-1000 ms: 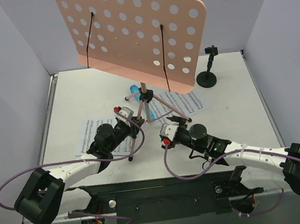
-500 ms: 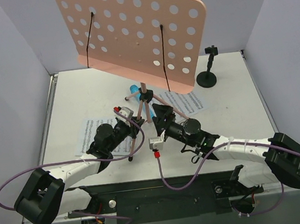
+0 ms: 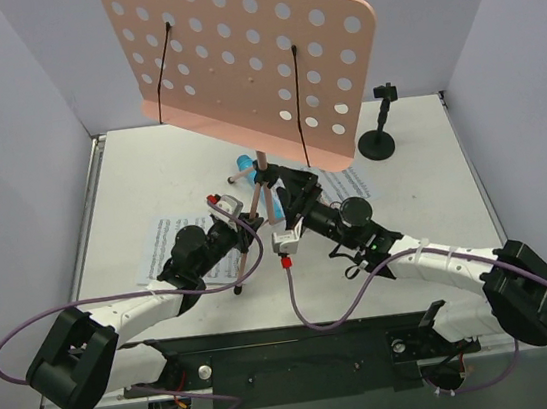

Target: Set up the instrument practice props

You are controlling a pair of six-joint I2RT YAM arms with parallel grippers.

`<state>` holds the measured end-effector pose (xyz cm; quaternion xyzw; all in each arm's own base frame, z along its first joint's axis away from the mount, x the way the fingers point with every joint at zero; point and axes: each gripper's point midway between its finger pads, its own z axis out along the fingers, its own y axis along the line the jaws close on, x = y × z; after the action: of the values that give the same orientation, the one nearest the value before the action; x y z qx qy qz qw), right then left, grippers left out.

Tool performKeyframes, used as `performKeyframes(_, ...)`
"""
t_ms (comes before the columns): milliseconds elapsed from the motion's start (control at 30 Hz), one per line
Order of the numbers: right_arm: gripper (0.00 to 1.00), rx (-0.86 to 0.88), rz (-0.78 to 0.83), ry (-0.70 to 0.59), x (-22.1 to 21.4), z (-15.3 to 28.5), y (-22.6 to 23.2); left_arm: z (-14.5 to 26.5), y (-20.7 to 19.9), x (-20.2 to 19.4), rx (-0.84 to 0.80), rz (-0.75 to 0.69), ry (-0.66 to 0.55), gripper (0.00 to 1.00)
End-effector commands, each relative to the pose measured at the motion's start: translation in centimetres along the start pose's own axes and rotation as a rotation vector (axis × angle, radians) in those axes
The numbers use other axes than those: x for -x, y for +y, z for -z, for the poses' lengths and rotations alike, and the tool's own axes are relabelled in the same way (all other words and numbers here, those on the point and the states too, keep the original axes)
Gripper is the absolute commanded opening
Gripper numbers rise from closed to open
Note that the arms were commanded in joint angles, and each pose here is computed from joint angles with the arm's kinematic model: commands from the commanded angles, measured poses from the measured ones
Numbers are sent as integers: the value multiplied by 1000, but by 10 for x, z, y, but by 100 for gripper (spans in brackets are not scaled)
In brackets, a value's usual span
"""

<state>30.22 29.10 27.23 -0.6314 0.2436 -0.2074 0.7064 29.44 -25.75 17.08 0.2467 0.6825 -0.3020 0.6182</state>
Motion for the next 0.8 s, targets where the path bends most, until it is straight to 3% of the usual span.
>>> performKeyframes(0, 59, -80, -21, -45, 0, -11, -28, -5, -5, 25, -47, -60, -75, 0)
performKeyframes(267, 52, -47, -37, -50, -2, -19, -10, -4, -4, 24, -47, -57, -75, 0)
performKeyframes(567, 33, -26, -62, -35, -5, -21, 3, -4, -3, 23, -45, -57, -72, 0)
performKeyframes(767, 39, -29, -83, -51, -2, -25, 5, -4, -4, 22, -48, -55, -71, 0)
